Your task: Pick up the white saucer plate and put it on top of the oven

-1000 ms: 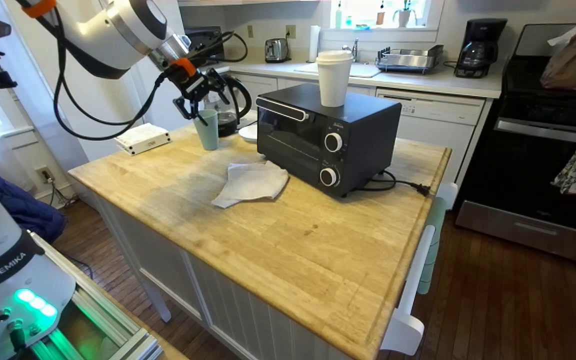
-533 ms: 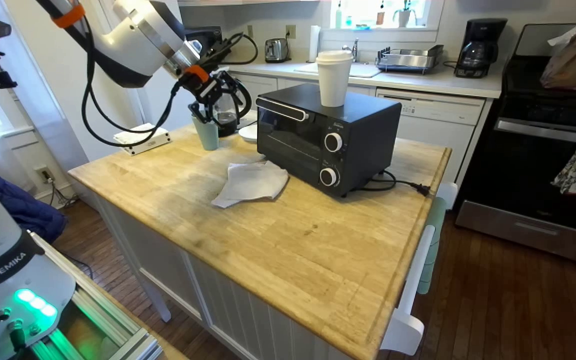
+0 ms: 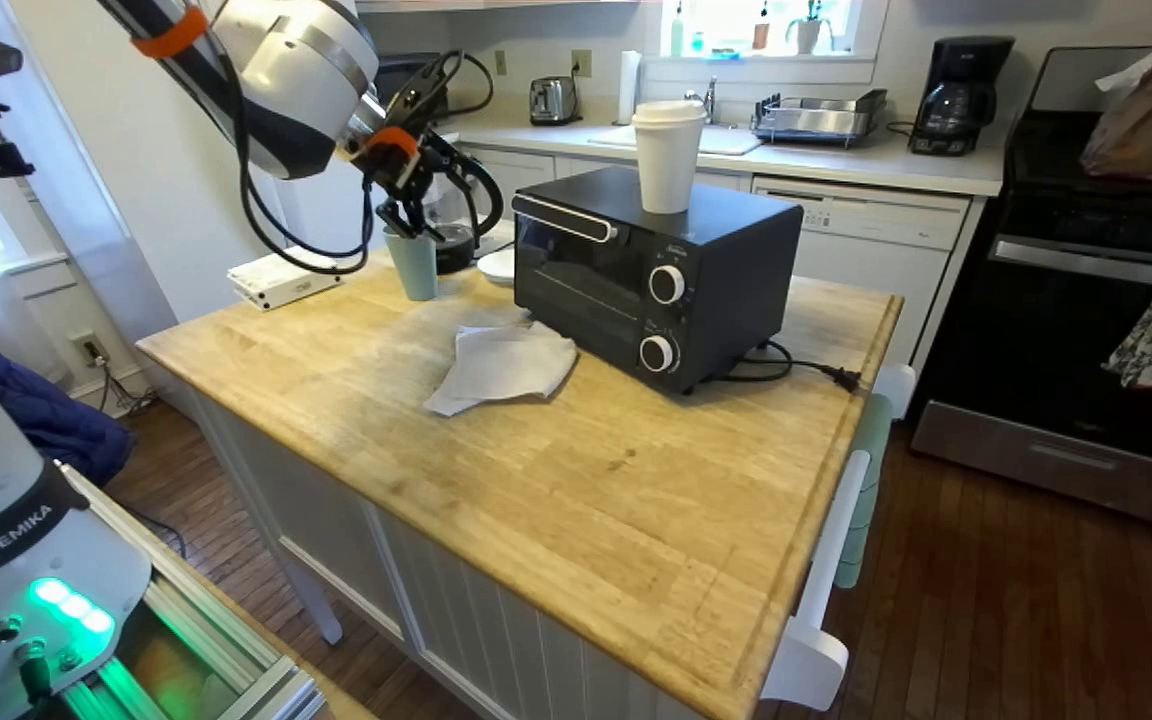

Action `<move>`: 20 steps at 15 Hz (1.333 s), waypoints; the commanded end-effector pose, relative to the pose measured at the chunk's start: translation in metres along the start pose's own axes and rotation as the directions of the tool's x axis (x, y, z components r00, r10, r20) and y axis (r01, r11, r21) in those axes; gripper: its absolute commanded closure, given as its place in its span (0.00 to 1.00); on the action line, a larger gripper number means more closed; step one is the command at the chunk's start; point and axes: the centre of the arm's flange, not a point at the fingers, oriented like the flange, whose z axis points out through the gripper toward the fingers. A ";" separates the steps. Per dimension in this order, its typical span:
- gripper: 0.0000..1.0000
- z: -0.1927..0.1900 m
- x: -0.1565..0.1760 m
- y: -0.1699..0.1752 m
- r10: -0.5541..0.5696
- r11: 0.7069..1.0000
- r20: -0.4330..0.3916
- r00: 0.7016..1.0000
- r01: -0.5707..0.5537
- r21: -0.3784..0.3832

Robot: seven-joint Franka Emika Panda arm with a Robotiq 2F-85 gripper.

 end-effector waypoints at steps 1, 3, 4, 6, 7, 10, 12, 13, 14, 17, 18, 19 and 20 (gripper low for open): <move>0.00 0.039 0.013 -0.027 -0.002 0.995 -0.025 1.000 -0.001 -0.101; 0.00 0.046 0.013 -0.032 0.048 0.991 -0.040 0.998 -0.052 -0.122; 0.00 0.051 0.013 -0.036 0.056 0.991 -0.043 0.997 -0.061 -0.120; 0.00 0.021 0.014 -0.009 0.048 0.995 -0.037 0.998 -0.051 -0.087; 0.00 0.025 0.015 -0.015 0.056 0.995 -0.039 0.998 -0.059 -0.076; 0.00 0.032 0.015 -0.016 0.048 0.992 -0.045 0.998 -0.053 -0.117; 0.00 0.045 0.020 -0.023 0.030 0.983 -0.080 0.996 -0.044 -0.177; 0.00 0.052 0.021 -0.027 0.008 0.978 -0.102 0.995 -0.029 -0.205; 0.00 0.058 0.023 -0.030 -0.005 0.975 -0.111 0.994 -0.020 -0.222; 0.00 0.075 0.024 -0.036 -0.016 0.960 -0.130 0.991 -0.021 -0.278; 0.00 0.080 0.024 -0.040 -0.017 0.957 -0.130 0.991 -0.021 -0.288; 0.00 0.086 0.023 -0.047 -0.014 0.955 -0.130 0.991 -0.025 -0.295; 0.00 0.092 0.022 -0.053 -0.003 0.955 -0.126 0.992 -0.035 -0.295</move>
